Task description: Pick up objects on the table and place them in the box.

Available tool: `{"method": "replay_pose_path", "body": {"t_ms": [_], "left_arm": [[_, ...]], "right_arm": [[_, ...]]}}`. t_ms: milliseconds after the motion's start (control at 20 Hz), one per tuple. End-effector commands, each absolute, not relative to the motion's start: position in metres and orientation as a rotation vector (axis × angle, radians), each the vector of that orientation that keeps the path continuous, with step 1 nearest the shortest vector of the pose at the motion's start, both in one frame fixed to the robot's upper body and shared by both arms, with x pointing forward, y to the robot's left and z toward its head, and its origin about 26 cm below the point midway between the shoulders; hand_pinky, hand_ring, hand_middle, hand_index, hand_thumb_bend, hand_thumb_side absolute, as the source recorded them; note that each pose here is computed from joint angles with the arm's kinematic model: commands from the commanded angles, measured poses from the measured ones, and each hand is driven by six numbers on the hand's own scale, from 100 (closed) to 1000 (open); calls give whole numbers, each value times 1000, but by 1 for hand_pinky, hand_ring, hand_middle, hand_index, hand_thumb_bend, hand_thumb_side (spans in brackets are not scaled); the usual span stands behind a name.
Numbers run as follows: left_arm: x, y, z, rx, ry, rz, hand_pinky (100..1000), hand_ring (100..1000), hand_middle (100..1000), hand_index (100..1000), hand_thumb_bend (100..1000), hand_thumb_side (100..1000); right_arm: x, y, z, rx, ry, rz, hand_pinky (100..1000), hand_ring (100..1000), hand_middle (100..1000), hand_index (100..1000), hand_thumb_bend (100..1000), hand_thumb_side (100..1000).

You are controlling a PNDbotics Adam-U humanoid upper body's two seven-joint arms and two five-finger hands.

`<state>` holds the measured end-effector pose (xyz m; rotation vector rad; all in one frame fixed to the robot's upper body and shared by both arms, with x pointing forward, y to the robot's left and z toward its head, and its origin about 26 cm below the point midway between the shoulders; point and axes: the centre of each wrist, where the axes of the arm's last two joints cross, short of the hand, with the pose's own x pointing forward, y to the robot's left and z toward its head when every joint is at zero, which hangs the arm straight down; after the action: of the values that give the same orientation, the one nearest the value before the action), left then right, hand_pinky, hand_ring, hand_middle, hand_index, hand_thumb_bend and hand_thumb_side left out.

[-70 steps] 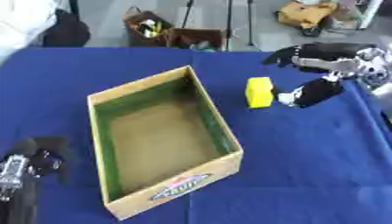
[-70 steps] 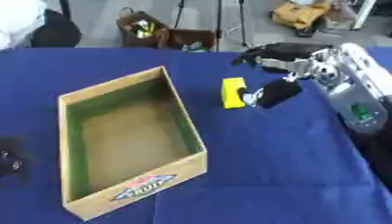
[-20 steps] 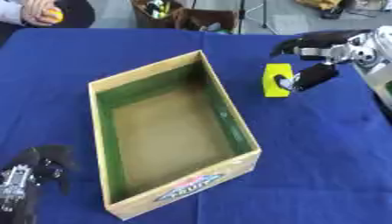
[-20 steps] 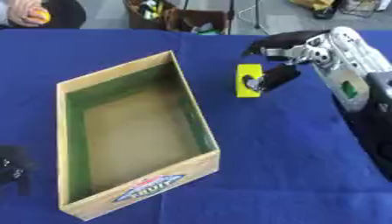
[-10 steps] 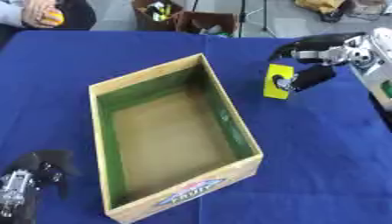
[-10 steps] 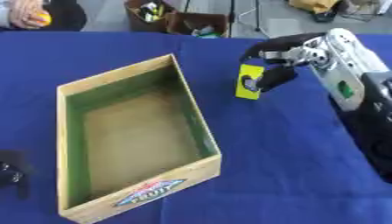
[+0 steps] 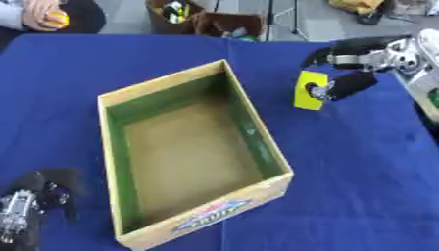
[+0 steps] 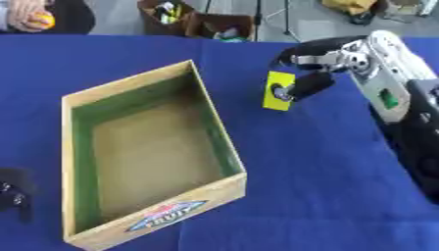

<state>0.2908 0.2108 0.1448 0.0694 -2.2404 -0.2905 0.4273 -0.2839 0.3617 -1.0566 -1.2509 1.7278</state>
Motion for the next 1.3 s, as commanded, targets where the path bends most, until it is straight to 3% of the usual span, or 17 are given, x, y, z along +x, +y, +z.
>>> {"method": "replay_pose_path", "body": {"t_ms": [50,450,750,1300], "left_arm": [[289,211,147,73,-2249,-306,244,497,457,647,100,1000],[289,211,146,74,-2245,-306,245,498,458,646,100,1000],[289,211,146,74,-2244,-310,246,498,458,646,100,1000],[289,211,146,72,-2244,-314,247,499,458,646,100,1000]], "right_arm": [[417,-286,381,-1107,-1313,1692,872,959,1000,1000,100,776],[415,-286,381,-1103,-1346,1669,869,955,996,1000,100,824],[414,-286,375,-1033,-1311,1740,891,981,1000,1000,100,927],[414,-288,370,-986,-1272,1790,907,983,1000,1000,124,885]]}}
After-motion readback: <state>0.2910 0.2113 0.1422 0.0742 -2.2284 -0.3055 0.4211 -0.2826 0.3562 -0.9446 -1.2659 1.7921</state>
